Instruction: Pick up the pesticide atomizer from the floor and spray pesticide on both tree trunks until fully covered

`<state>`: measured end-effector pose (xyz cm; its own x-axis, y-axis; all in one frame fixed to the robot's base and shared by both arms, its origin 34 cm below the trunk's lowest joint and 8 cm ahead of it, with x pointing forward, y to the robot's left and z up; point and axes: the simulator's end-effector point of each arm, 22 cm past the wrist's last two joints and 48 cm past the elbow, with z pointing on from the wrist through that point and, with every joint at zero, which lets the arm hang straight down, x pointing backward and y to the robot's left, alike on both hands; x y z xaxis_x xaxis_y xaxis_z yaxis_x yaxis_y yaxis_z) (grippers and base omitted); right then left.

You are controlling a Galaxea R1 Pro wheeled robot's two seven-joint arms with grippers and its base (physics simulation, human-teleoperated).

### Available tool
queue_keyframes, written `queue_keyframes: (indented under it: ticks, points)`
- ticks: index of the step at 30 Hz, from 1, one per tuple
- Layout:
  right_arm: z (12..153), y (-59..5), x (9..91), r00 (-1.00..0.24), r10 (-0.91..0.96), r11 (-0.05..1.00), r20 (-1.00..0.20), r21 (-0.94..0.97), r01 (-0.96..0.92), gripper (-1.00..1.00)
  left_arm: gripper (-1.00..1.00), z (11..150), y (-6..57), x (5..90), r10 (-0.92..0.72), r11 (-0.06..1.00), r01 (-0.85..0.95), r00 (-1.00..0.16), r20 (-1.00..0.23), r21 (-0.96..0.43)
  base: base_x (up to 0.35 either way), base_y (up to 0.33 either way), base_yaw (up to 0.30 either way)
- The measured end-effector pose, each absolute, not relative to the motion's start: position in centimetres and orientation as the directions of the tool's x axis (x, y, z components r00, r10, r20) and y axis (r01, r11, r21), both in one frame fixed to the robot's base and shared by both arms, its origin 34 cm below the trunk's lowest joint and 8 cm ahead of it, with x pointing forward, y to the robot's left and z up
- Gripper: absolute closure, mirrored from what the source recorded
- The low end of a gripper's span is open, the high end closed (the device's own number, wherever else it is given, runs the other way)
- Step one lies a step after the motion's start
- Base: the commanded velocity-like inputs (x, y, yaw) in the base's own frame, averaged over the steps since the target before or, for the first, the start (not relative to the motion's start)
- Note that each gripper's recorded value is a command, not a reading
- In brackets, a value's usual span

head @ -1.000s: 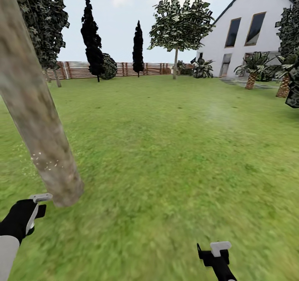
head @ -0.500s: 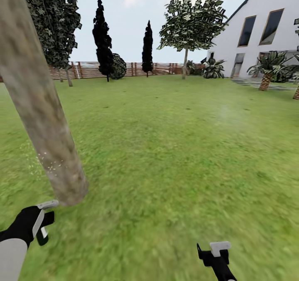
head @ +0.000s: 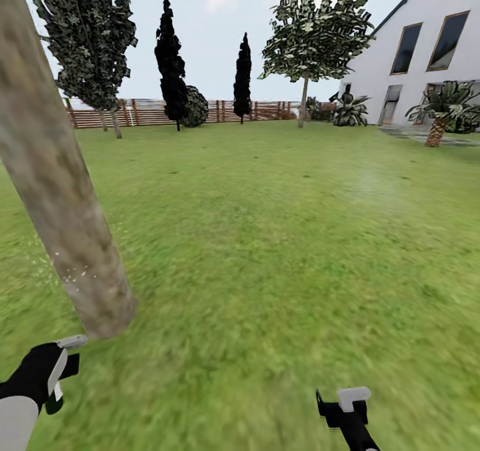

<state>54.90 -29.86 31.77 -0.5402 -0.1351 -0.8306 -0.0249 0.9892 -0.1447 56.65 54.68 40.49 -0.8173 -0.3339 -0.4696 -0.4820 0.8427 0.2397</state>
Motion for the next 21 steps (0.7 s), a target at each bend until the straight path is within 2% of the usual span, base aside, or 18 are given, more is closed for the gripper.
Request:
queue_keyframes:
  ticks: [7,13,21]
  points:
    - [31.7,-29.8,54.9,-0.541,-0.135,0.989,-0.83,-0.144,-0.025,-1.0,1.0,39.6,52.1,57.2,-0.344,0.853,-0.478,-0.817,-0.462,0.211,0.055,-0.036,0.227]
    - [31.7,-29.7,54.9,-0.541,-0.135,0.989,-0.83,-0.144,-0.027,-1.0,1.0,40.4,51.3,59.5,-0.309,0.855,-0.481,-0.771,-0.557,0.192,0.0,0.0,0.276]
    - [31.7,-29.7,54.9,-0.542,-0.135,0.989,-0.83,-0.143,-0.027,-1.0,1.0,40.1,49.2,60.4,-0.311,0.868,-0.471,-0.763,-0.566,0.158,0.0,0.0,0.277]
